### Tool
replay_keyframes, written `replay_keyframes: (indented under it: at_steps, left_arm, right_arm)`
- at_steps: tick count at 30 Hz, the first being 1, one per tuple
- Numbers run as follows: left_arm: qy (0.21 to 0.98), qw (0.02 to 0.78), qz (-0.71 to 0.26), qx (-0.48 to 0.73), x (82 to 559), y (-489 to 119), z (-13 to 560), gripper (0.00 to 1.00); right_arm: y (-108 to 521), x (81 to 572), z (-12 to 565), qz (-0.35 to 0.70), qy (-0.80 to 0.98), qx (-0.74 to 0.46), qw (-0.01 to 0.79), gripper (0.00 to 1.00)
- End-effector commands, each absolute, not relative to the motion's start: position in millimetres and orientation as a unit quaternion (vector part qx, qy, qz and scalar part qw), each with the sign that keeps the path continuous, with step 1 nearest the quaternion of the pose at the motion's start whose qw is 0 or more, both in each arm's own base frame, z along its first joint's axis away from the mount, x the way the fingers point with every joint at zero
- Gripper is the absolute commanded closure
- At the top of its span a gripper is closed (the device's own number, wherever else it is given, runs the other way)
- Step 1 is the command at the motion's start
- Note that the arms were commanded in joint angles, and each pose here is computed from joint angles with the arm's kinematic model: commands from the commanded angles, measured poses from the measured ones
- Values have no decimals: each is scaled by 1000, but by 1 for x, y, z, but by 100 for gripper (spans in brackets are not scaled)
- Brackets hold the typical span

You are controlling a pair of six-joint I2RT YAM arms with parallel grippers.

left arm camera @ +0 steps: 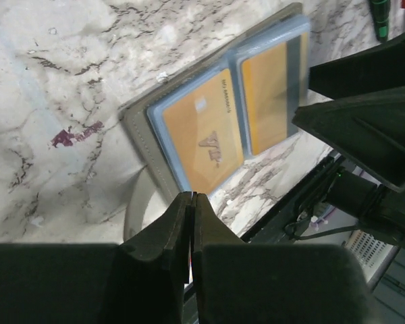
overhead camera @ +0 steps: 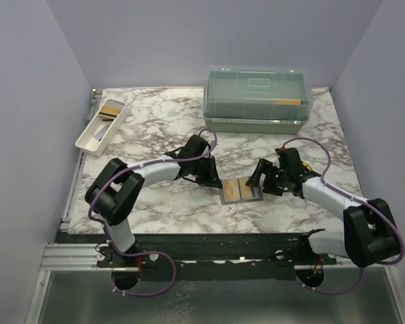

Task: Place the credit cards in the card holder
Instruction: Close the card holder at the center of the board.

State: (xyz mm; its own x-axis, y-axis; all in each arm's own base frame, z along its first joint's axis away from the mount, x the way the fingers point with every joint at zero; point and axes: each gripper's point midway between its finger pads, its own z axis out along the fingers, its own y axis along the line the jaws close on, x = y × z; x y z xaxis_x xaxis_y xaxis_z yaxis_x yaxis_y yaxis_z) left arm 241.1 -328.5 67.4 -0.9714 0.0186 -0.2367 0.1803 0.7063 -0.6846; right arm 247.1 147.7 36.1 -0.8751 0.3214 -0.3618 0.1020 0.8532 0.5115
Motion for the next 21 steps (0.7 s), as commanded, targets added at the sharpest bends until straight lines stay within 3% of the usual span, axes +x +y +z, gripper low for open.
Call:
replay_keyframes:
  at_steps: [1,10,21]
  left_arm:
    - [927,72,-363,53,234,-329,42,95]
    - [952,64,-298,21,231,-310,-2,98]
    - [955,82,-283,27,233,-305,-3,100]
  right_arm:
    - [151,247,28,258,937,93,219,14]
    - [191,232,51,383,903,-1,195,16]
    - [221,226,107,479,852,-33,209,19]
